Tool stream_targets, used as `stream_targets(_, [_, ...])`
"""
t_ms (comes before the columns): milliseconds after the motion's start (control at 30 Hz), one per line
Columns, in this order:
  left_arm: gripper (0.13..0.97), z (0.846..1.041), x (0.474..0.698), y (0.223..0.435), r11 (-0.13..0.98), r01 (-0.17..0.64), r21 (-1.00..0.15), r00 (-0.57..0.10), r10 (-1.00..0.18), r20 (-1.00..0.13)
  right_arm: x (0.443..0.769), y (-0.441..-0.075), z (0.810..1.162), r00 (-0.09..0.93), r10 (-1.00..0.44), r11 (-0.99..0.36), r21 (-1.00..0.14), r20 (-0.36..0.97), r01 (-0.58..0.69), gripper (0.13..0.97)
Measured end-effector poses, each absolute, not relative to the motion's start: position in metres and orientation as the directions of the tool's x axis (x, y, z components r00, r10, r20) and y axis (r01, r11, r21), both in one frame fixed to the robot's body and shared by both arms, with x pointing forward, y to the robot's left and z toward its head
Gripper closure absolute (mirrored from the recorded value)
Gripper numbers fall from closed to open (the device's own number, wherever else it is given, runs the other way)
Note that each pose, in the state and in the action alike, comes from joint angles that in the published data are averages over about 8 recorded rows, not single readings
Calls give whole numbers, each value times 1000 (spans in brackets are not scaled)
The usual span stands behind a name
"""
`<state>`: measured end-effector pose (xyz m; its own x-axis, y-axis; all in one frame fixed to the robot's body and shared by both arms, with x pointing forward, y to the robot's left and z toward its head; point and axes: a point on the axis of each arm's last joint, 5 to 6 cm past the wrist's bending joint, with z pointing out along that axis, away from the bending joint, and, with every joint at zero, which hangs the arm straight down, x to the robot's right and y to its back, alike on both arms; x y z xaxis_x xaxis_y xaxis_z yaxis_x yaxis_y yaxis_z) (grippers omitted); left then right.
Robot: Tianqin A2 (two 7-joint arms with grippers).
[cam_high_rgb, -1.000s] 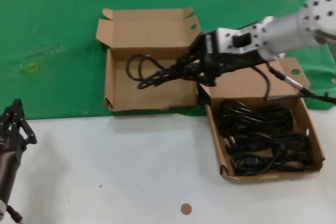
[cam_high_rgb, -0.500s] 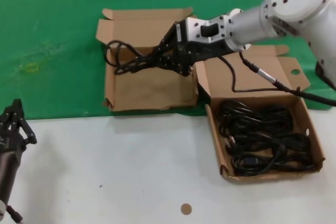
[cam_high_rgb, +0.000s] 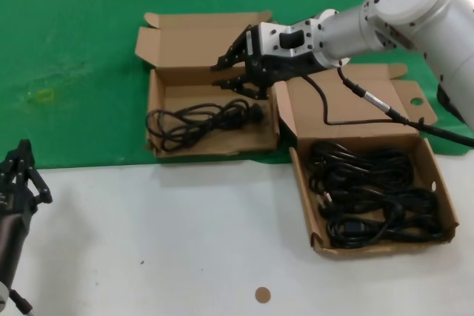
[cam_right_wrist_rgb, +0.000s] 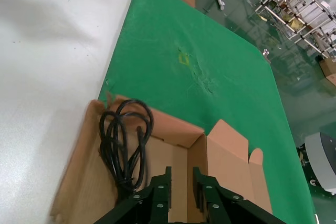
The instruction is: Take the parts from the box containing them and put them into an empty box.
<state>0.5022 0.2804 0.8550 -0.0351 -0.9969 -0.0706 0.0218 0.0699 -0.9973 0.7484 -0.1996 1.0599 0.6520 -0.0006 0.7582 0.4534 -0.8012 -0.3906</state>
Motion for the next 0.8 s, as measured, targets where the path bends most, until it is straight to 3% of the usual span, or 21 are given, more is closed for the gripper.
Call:
stream_targets(267, [953, 855, 502, 280, 70, 22, -997, -35, -997, -71, 749, -202, 1060, 649, -5, -803, -389, 761, 451, 848])
stream_targets(567, [953, 855, 502, 280, 70, 22, -997, -35, -997, -71, 748, -203, 1061, 644, -13, -798, -396, 765, 454, 706])
stream_targets(800, [928, 855, 502, 280, 70, 22, -997, -35, -997, -71, 745, -201, 1051, 642, -50, -786, -426, 765, 447, 520])
